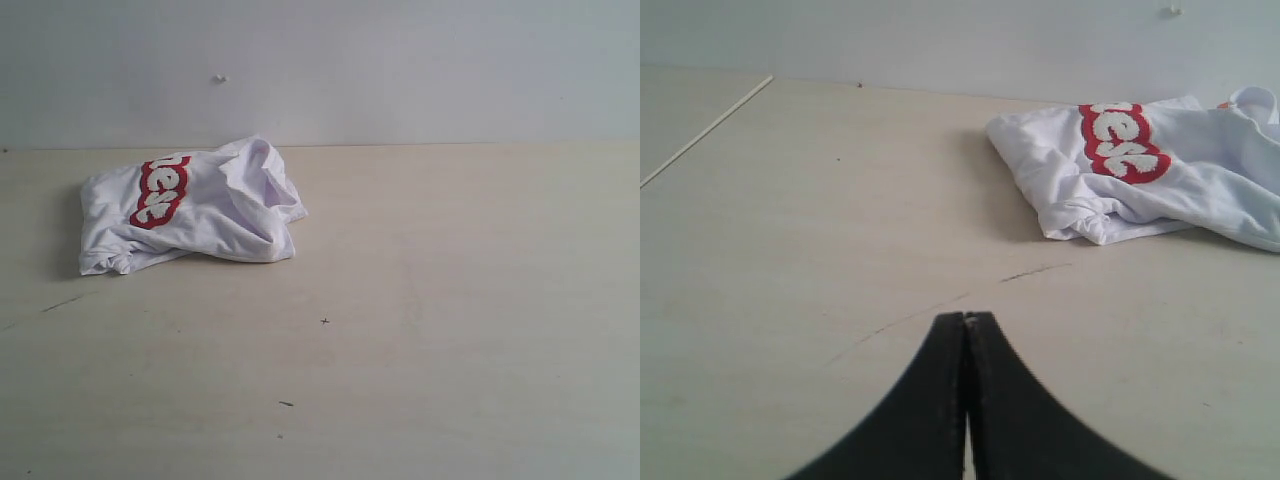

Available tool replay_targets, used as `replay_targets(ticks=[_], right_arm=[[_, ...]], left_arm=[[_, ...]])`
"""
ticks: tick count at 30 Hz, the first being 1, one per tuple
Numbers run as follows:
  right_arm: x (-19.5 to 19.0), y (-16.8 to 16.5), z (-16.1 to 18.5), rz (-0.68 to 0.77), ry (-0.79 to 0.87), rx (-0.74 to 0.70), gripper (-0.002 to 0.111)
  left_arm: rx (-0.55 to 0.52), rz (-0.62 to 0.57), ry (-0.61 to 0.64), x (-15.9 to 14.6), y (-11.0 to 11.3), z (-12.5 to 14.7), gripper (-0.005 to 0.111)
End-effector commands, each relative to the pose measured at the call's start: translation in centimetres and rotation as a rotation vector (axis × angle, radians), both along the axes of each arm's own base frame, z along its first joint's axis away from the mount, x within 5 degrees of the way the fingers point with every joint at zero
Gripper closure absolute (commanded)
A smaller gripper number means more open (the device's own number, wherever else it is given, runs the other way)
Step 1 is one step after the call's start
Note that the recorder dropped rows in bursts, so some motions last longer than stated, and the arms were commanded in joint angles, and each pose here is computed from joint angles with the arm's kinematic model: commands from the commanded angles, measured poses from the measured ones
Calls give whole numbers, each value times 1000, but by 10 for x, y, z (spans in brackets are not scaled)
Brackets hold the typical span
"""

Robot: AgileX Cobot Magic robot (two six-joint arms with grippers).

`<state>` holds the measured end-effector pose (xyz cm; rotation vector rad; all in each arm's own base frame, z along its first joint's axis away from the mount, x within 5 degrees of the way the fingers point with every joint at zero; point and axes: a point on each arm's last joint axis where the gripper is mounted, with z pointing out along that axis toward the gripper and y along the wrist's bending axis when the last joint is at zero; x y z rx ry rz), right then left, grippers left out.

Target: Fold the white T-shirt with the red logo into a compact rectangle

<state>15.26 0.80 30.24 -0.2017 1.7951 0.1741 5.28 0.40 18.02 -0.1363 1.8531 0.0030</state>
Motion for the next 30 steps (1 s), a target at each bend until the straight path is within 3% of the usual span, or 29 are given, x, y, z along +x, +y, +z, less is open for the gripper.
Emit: replay_targets(ticks=[1,7,13,30], right_arm=[[-1,0,-1,3,0,0,108],[-1,0,-1,3,0,0,108],[-1,0,-1,3,0,0,108],[-1,0,-1,3,0,0,108]], left_arm=[[-1,-11,-18,0,-1,1,104],[5,-13,-19,0,-1,1,104],[76,-33,-13,0,-1,1,104],[79,-34,-13,0,-1,1,104]])
